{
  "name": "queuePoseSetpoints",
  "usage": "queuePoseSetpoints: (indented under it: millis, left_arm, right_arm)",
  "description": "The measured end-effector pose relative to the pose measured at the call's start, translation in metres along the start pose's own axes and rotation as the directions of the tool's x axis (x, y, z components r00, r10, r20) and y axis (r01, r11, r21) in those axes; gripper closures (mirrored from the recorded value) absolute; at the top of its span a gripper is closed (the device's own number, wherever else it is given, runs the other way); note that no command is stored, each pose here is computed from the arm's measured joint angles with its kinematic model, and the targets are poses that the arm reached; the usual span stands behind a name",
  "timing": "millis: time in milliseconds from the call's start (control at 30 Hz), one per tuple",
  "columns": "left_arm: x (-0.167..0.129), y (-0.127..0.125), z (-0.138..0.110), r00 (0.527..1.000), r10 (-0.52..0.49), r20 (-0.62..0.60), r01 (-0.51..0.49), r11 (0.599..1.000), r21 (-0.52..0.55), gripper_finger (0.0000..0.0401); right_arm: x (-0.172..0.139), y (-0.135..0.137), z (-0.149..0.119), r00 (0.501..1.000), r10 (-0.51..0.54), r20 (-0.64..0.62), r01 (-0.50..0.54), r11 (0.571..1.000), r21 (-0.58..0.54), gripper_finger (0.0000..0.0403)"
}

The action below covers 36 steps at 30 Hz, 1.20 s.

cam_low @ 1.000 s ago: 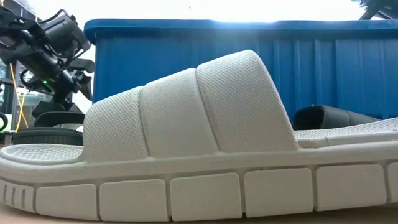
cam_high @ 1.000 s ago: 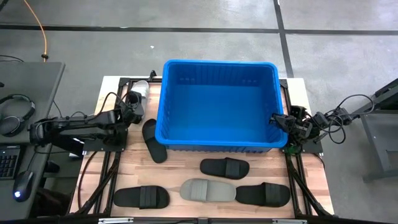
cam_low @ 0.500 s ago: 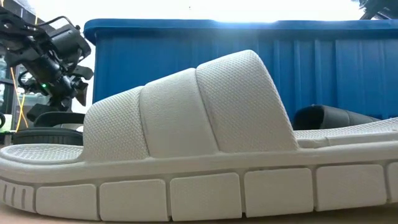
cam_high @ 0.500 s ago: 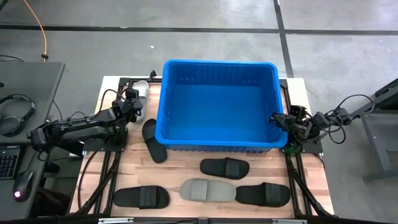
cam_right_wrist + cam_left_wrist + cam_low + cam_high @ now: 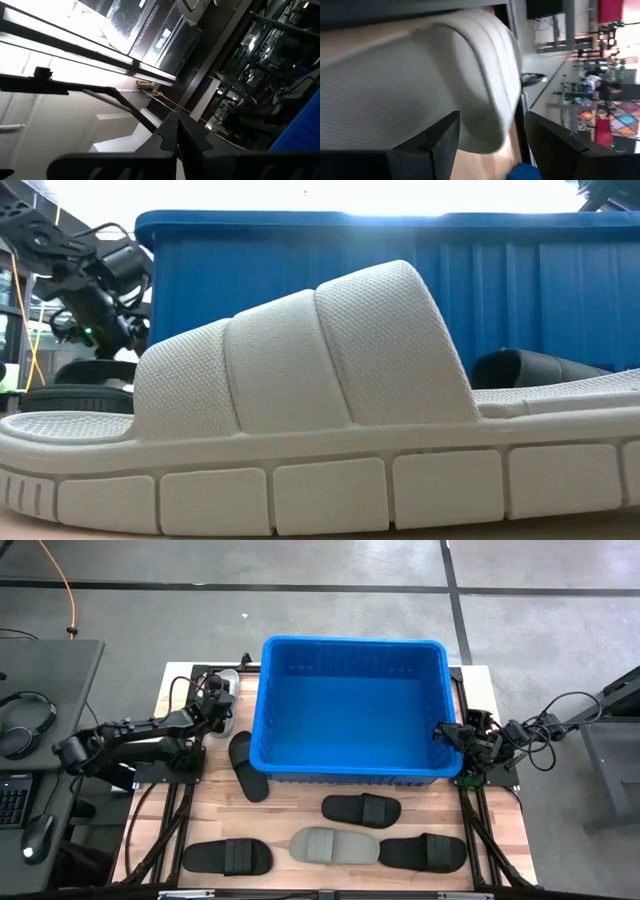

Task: Pick and place slides into bin
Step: Put the gray slide into the blue bin

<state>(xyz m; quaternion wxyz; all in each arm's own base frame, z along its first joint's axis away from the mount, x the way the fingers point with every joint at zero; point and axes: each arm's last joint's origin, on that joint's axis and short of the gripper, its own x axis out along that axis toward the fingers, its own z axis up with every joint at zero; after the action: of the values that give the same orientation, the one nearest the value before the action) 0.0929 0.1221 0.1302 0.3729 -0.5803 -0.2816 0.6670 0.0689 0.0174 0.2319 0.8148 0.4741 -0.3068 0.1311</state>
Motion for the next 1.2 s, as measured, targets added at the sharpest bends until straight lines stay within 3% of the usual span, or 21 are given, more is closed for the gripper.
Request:
queuePoseSetpoints:
  millis: [367, 700, 933, 1067, 1200]
  left_arm:
    - [0.002, -0.001, 0.001, 0.994, -0.039, 0.099, 0.037, 0.999, 0.022, 0.0190]
    - [0.017, 0.000, -0.011, 0.993, -0.056, 0.102, 0.055, 0.998, 0.010, 0.0190]
    - [0.026, 0.004, -0.017, 0.993, -0.053, 0.102, 0.047, 0.997, 0.057, 0.0192]
    - [0.025, 0.002, -0.017, 0.994, -0.061, 0.087, 0.056, 0.996, 0.065, 0.0234]
    - [0.023, 0.000, -0.015, 0.992, -0.082, 0.097, 0.078, 0.996, 0.043, 0.0329]
  right_arm:
    - [0.000, 0.000, 0.000, 1.000, -0.007, 0.003, 0.007, 1.000, -0.002, 0.0403]
    - [0.000, -0.001, 0.001, 0.999, -0.028, 0.023, 0.028, 1.000, 0.000, 0.0403]
    - [0.000, -0.001, 0.000, 0.999, -0.028, 0.022, 0.027, 0.999, 0.026, 0.0403]
    - [0.000, -0.001, 0.001, 0.999, -0.028, 0.023, 0.028, 0.999, 0.027, 0.0403]
    - [0.000, -0.001, 0.001, 0.999, -0.033, 0.028, 0.033, 0.999, 0.027, 0.0403]
